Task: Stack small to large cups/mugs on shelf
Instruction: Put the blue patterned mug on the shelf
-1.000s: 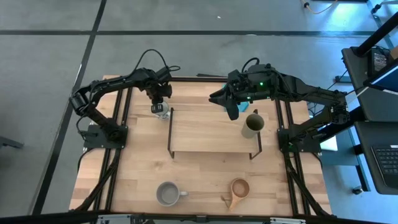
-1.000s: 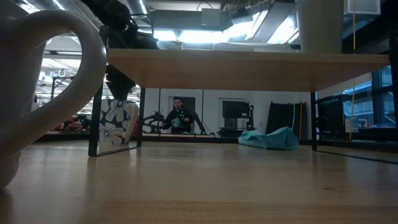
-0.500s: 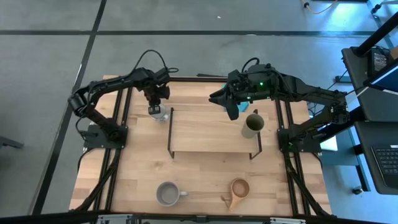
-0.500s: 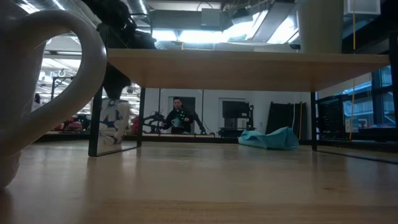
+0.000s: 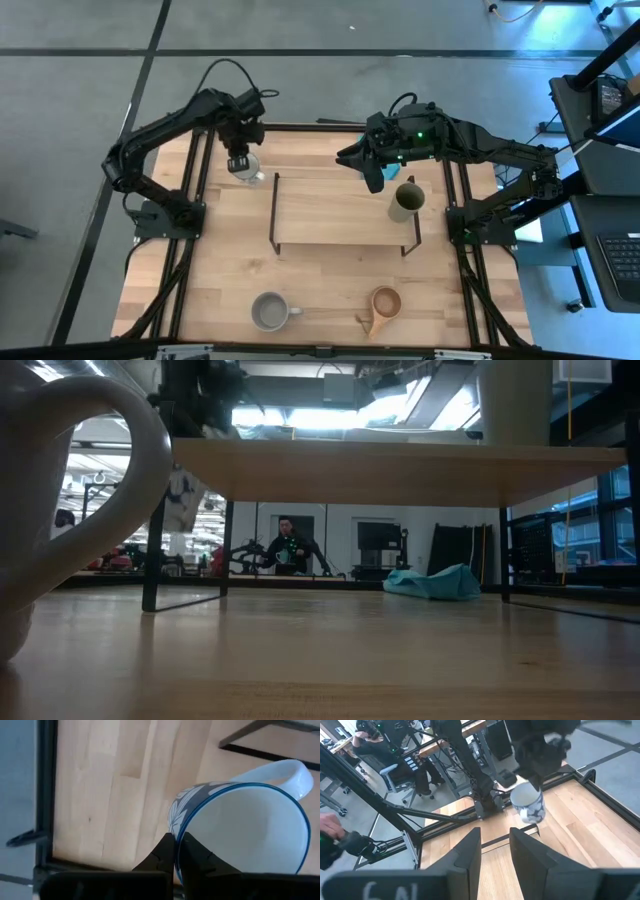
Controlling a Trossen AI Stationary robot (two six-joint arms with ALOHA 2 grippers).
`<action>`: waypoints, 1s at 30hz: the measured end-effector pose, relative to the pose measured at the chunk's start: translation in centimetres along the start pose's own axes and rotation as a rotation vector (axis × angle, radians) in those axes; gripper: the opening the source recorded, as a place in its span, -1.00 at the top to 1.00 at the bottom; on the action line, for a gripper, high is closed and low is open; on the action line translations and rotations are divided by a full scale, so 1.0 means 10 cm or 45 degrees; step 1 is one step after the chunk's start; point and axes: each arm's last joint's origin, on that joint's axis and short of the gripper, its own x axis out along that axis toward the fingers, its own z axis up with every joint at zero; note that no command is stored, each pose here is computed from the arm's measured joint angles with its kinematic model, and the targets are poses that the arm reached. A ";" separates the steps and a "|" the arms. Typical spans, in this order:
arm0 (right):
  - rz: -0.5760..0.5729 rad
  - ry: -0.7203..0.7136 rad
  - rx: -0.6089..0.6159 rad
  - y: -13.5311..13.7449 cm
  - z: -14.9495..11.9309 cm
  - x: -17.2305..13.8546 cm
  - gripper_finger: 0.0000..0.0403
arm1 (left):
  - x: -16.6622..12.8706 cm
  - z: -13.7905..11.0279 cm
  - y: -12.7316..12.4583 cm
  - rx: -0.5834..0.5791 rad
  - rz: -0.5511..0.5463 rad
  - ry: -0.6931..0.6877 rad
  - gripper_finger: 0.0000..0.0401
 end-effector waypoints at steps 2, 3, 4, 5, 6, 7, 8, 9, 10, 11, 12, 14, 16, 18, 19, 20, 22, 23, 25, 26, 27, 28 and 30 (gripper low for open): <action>0.000 0.000 0.000 0.00 0.00 0.00 0.48 | -0.17 0.03 0.00 -0.019 0.038 -0.052 0.98; 0.000 0.000 0.000 0.00 0.00 0.00 0.48 | -0.26 0.03 0.01 -0.035 0.064 -0.074 0.98; 0.000 0.000 -0.001 0.00 0.00 0.00 0.48 | -0.34 0.04 0.01 -0.052 0.086 -0.092 0.98; 0.001 0.000 -0.001 0.00 0.00 0.00 0.48 | -0.42 0.03 0.01 -0.079 0.104 -0.110 0.98; 0.000 0.000 0.000 0.00 0.00 0.00 0.48 | -0.50 0.03 0.02 -0.113 0.120 -0.136 0.98; 0.000 0.000 0.000 0.00 0.00 0.00 0.48 | -0.59 0.04 0.01 -0.145 0.133 -0.176 0.98; 0.001 0.000 -0.001 0.00 0.00 0.00 0.48 | -0.67 0.05 0.00 -0.166 0.144 -0.217 0.98; 0.000 0.000 -0.001 0.00 0.00 0.00 0.48 | -0.75 0.05 -0.02 -0.178 0.150 -0.246 0.98; 0.000 0.000 -0.002 0.00 0.00 0.00 0.48 | -0.82 0.04 -0.04 -0.189 0.150 -0.262 0.98; 0.000 0.000 -0.006 0.00 0.00 0.00 0.48 | -0.89 0.03 -0.07 -0.193 0.150 -0.278 0.98; 0.000 0.000 -0.017 0.00 0.00 0.00 0.48 | -0.97 0.02 -0.09 -0.196 0.152 -0.303 0.98; -0.004 -0.002 -0.075 -0.01 0.00 0.00 0.48 | -1.11 0.02 -0.14 -0.206 0.159 -0.379 0.98; -0.008 -0.001 -0.154 -0.02 0.01 0.00 0.48 | -1.22 0.02 -0.20 -0.206 0.148 -0.445 0.98; -0.021 0.019 -0.242 -0.03 -0.01 0.00 0.48 | -1.31 0.04 -0.27 -0.186 0.125 -0.510 0.98; -0.030 0.038 -0.288 -0.05 -0.02 0.00 0.48 | -1.35 0.05 -0.31 -0.171 0.115 -0.543 0.98; -0.041 0.068 -0.333 -0.07 -0.03 -0.01 0.48 | -1.38 0.07 -0.36 -0.152 0.101 -0.568 0.98; -0.084 0.142 -0.407 -0.13 -0.08 -0.01 0.48 | -1.41 0.10 -0.46 -0.093 0.055 -0.604 0.98; -0.137 0.172 -0.425 -0.18 -0.09 -0.02 0.48 | -1.42 0.12 -0.50 -0.063 0.039 -0.626 0.98; -0.284 0.217 -0.415 -0.27 -0.11 -0.04 0.48 | -1.44 0.18 -0.60 -0.007 0.017 -0.684 0.98; -0.359 0.220 -0.389 -0.32 -0.11 -0.05 0.48 | -1.44 0.22 -0.65 0.015 0.005 -0.704 0.98; -0.432 0.207 -0.352 -0.36 -0.10 -0.06 0.48 | -1.43 0.25 -0.69 0.035 -0.008 -0.712 0.98; -0.497 0.182 -0.307 -0.40 -0.08 -0.07 0.48 | -1.43 0.28 -0.74 0.055 -0.021 -0.717 0.98; -0.591 0.103 -0.190 -0.46 -0.03 -0.08 0.48 | -1.40 0.35 -0.82 0.110 -0.035 -0.728 0.98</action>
